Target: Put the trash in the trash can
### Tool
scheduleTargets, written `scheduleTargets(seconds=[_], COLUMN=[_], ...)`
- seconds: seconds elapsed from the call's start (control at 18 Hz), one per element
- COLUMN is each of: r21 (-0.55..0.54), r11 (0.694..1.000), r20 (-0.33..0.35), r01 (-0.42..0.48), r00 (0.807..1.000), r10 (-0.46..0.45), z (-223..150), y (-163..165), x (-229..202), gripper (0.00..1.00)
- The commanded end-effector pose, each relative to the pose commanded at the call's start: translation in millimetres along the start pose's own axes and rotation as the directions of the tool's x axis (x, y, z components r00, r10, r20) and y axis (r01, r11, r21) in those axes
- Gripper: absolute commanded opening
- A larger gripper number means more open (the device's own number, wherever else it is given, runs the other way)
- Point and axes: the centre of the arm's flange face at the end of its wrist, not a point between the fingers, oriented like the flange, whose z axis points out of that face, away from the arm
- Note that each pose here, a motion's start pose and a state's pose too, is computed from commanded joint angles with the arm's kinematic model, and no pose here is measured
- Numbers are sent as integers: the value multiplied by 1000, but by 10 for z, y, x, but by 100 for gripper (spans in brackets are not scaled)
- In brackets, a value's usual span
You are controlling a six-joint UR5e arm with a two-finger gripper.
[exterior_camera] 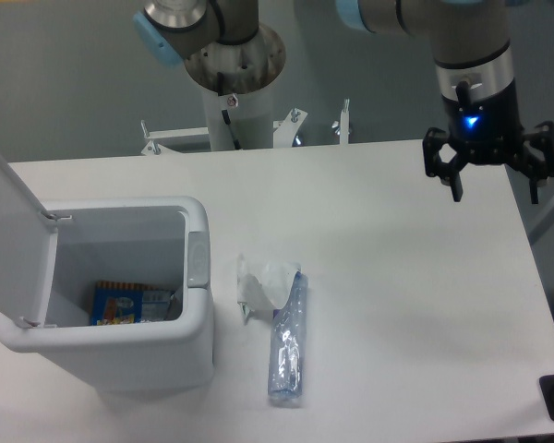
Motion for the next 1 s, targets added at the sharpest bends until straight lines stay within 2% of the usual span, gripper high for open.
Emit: scheduleTargets(seconds=[0.5,0.78,0.94,1.0], r21=[-5,-15,-16,-21], r11=[1000,997,995,991], r20=[-6,-46,-76,-87], r01=[5,78,99,135], r00=[1000,996,992,987], r10=[-5,-78,-100,-137], z=[64,221,308,356], y=[-16,-16,-155,-170], x=[27,194,411,474], gripper=[100,100,100,100])
